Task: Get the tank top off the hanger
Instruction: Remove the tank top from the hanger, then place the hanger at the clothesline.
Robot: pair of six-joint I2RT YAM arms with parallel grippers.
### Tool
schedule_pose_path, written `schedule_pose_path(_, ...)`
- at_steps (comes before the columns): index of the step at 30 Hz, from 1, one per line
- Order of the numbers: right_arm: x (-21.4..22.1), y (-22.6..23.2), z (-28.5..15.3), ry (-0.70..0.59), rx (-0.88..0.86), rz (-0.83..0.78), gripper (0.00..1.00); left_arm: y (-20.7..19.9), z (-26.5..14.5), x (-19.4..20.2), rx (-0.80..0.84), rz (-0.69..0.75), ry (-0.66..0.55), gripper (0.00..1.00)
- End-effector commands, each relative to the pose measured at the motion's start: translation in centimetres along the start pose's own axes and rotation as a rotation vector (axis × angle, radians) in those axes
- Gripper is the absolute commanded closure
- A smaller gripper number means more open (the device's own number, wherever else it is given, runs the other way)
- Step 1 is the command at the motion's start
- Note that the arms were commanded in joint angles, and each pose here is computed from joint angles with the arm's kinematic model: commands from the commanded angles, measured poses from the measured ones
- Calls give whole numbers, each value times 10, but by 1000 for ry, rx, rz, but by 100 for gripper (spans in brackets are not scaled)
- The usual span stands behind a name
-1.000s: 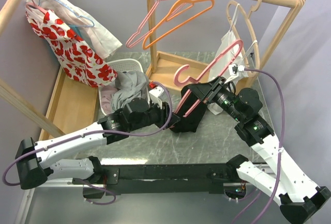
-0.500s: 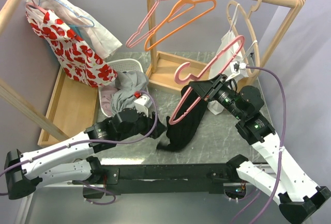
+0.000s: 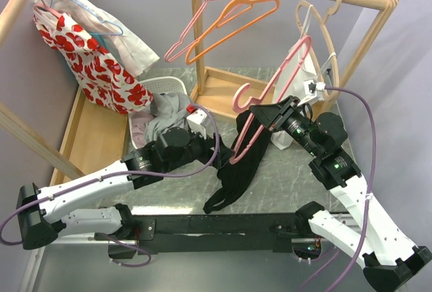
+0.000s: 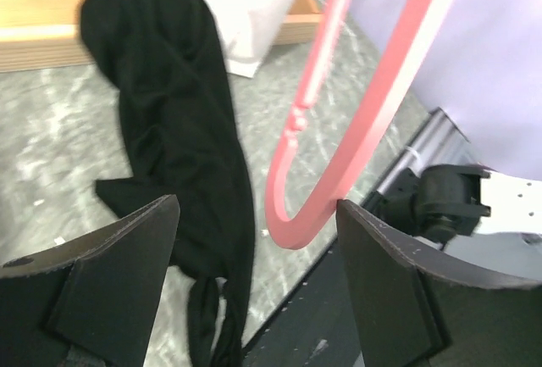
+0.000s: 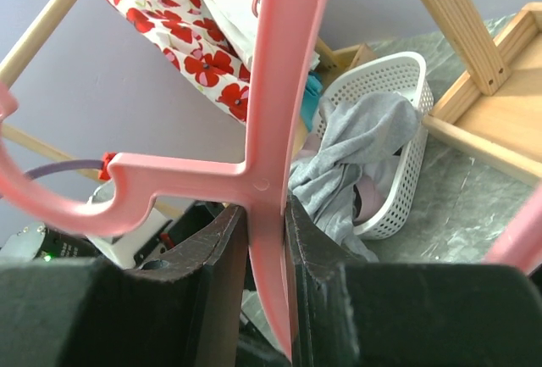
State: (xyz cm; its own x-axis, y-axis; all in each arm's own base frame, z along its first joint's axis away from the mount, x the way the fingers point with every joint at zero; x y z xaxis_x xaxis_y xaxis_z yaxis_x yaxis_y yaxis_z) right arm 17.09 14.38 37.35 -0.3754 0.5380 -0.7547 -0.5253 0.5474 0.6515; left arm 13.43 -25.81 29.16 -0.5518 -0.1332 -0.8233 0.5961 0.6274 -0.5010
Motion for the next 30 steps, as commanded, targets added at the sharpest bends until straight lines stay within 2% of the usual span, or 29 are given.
schedule_pose_path(1, -17, 20, -6, -61, -80, 13, 98, -25, 0, -19, 154, -6, -95, 18)
schedule_pose_path(7, -20, 16, -2, -78, -50, 21, 97, -21, -20, -22, 132, -60, -198, 17)
schedule_pose_path(13, -22, 14, 4, -88, -49, 50, 97, -15, -36, -15, 134, -116, -246, 15)
schedule_pose_path(20, -20, 19, 13, -44, -122, 120, 98, -22, -21, -1, 125, -83, -238, 15)
schedule_pose_path(30, -17, 23, 16, -28, -184, 216, 99, -34, 1, 26, -86, -20, -303, 22)
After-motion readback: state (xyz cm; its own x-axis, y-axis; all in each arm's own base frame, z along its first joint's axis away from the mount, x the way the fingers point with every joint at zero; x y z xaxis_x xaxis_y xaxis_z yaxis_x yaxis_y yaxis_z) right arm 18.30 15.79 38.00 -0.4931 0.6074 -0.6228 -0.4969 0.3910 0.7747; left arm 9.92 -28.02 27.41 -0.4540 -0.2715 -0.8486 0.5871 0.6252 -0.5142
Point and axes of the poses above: each gripper's point midway between its finger pads, its own z axis out along the fingers, its own y axis along the line the jaws close on, x = y × z, the point moved 9 cm from there along -z, back along the fingers, and after that the axes turned 4 degrees about -z, right-handed, at the moved point
